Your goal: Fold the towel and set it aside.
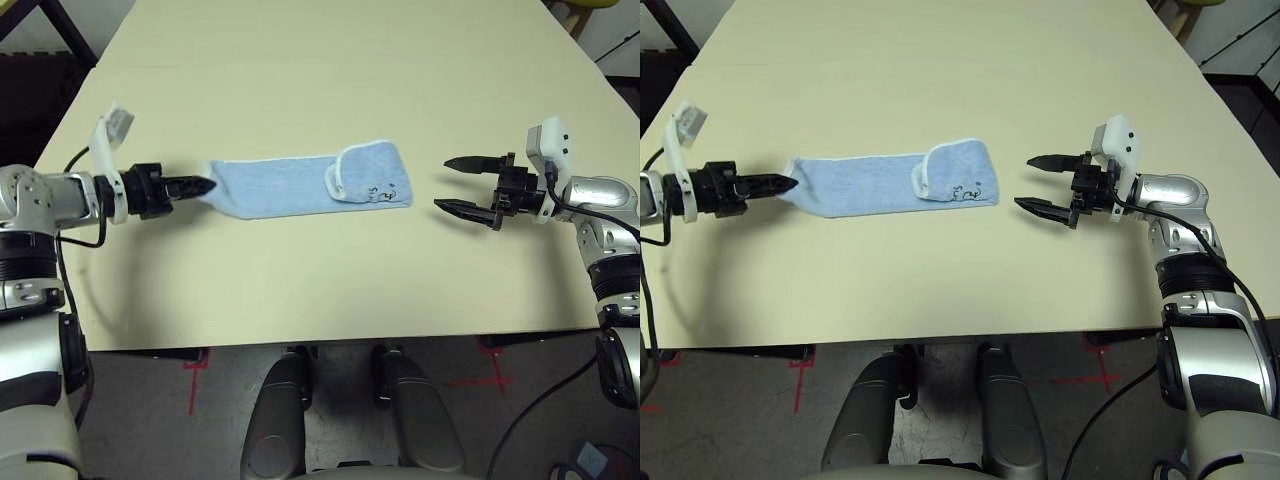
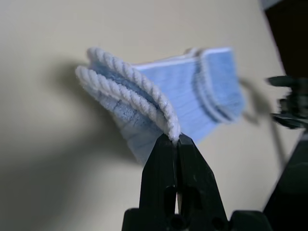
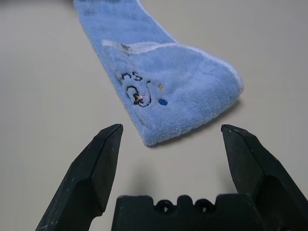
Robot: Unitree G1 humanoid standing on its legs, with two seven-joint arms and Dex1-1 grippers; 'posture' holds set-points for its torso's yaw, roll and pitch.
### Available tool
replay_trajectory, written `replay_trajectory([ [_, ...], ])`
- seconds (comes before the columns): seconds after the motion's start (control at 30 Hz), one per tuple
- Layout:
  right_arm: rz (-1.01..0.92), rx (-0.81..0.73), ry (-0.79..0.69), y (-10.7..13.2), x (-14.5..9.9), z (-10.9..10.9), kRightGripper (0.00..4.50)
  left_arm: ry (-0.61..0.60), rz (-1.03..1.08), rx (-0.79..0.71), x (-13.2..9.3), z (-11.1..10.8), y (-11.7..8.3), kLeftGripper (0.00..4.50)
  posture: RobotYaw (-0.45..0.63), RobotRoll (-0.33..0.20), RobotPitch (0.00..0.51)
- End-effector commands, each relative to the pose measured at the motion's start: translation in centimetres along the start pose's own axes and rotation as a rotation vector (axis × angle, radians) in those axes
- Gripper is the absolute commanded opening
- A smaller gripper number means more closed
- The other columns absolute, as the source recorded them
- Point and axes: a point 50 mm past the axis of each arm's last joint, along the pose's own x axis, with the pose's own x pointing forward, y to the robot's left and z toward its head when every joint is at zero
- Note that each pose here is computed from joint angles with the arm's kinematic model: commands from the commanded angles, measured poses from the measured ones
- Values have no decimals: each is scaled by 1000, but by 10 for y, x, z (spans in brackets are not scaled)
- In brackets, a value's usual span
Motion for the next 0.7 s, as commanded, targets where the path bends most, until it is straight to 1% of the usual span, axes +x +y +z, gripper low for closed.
replay_trajectory([
  [0.03,10,-6,2,1,-1,1,4432,9,-115,34,13,7,-25,0,21,0,220],
  [0.17,9,-8,4,1,0,1,4432,16,-191,71,28,11,-43,0,21,0,219],
  [0.43,-4,-13,11,-1,0,1,4432,21,-351,100,73,16,-78,0,22,0,216],
  [0.5,-14,-8,18,-2,-2,-1,4432,16,-361,99,83,16,-82,0,25,0,213],
  [0.7,-58,9,27,-6,-11,-6,4432,22,-355,93,110,10,-87,0,28,0,210],
])
